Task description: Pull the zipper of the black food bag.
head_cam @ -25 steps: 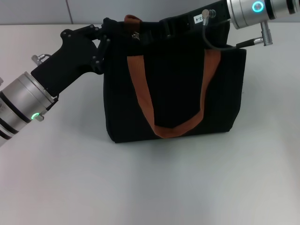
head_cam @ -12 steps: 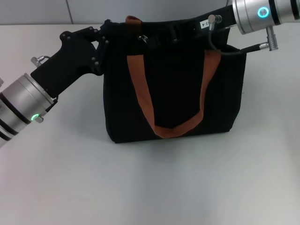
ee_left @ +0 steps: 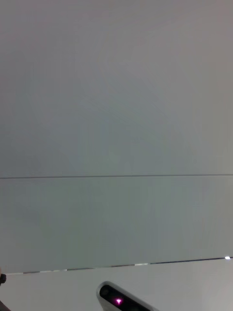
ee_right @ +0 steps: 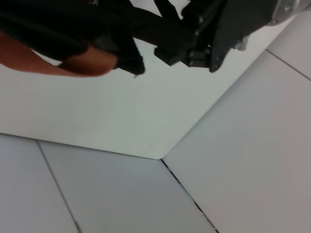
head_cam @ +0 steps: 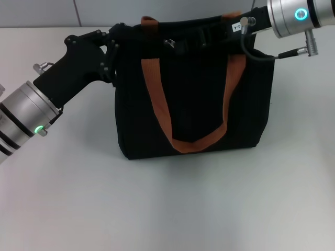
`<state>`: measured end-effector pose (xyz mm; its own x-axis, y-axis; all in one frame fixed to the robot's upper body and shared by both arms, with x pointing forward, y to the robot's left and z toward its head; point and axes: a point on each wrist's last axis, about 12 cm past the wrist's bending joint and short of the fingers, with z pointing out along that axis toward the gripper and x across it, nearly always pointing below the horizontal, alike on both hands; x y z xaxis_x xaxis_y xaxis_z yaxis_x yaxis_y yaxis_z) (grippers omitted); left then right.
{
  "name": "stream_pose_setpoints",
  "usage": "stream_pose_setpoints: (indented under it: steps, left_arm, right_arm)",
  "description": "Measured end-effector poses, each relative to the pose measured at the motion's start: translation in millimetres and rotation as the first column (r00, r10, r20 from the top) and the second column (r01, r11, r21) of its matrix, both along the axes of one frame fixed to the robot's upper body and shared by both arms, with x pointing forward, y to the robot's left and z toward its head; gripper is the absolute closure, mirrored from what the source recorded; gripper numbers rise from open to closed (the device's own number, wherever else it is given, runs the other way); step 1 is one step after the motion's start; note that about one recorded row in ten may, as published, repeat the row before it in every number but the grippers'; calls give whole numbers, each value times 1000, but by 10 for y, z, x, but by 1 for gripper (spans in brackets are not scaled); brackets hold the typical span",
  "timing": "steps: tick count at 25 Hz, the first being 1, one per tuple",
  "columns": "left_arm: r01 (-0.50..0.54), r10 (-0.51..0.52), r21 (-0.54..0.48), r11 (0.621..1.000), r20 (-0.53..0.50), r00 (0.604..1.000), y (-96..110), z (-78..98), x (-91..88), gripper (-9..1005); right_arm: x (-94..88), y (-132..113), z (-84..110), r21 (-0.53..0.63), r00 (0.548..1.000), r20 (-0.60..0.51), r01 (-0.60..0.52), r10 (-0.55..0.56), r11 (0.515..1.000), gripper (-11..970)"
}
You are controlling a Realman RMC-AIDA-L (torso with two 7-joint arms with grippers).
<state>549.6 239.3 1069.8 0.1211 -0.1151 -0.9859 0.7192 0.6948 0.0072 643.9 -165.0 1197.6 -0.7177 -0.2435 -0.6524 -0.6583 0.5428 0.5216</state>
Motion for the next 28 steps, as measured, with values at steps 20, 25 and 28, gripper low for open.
stream_pose_setpoints:
  steps: [20,25,28]
  left_arm:
    - [-69,69,-7,998,-22,997,57,-12,60,925]
    - [-76,76,-10,997,-21,997,64,-6,67,922]
    - [-93,92,-16,996,-23,995,78,-2,82,920]
  right_arm:
    - [5,-269,15,-11,997,-7,81,-81,997,964]
    - [-24,-354,7,-12,995,-11,101,-101,995,964]
    - [-47,-412,-8,-14,994,-11,113,-113,993,964]
